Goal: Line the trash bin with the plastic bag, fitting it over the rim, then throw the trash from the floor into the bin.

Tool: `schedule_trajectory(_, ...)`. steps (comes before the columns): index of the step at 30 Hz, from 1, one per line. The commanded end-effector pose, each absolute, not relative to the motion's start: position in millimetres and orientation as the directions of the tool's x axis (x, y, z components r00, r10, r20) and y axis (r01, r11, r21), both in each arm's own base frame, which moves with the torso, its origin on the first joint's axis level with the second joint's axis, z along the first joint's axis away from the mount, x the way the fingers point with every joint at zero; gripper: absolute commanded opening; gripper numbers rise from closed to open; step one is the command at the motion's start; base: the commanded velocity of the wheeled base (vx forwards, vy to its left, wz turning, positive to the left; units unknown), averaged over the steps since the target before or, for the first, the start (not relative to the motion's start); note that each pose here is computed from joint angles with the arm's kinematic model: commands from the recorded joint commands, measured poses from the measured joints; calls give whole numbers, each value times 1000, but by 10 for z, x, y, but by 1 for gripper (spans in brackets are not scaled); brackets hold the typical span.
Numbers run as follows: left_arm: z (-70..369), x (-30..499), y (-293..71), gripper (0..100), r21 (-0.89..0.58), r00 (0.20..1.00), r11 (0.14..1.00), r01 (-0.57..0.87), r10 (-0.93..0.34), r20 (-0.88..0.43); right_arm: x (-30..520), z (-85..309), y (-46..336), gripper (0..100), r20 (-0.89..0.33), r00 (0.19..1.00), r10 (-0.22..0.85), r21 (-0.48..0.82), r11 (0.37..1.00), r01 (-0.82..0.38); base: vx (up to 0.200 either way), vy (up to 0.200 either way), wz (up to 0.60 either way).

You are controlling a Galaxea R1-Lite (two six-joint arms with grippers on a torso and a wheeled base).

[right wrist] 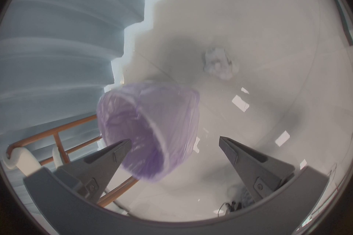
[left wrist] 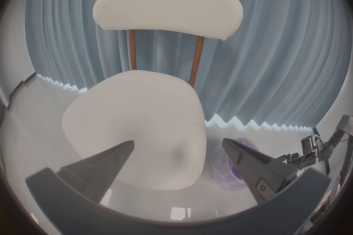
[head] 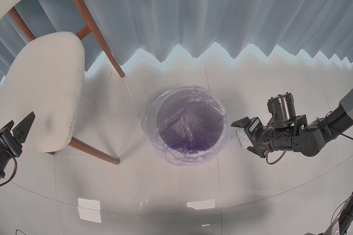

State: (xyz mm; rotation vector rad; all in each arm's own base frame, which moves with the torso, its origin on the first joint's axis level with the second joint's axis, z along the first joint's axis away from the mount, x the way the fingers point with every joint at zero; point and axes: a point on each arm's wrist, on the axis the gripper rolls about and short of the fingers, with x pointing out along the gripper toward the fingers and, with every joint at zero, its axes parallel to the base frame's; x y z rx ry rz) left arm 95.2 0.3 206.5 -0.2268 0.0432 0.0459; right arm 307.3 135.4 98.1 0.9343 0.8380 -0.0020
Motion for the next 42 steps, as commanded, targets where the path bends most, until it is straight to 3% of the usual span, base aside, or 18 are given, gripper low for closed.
schedule_trajectory(1, 2054, 924, 6, 100, -224, 998, 973, -52, 43, -43, 2866, 971, 1685, 100, -668, 626, 403, 706, 609, 361, 0, 0, 0)
schedule_trajectory(10, 2038, 894, 11, 100, -226, 998, 973, -55, 48, -40, 3085, 691, 1940, 100, -707, 599, 375, 678, 602, 423, 0, 0, 0)
schedule_trajectory(37, 1994, 888, 12, 100, -225, 997, 973, -58, 48, -54, 3592, 299, 2378, 100, -734, 592, 333, 639, 634, 435, 0, 0, 0)
schedule_trajectory(38, 1994, 888, 12, 100, -225, 997, 973, -58, 48, -54, 3598, 270, 2388, 0, -737, 593, 326, 634, 639, 437, 0, 0, 0)
schedule_trajectory(42, 2001, 889, 12, 100, -224, 998, 973, -58, 48, -51, 3620, 271, 2399, 0, -732, 604, 315, 635, 639, 435, 0, 0, 0)
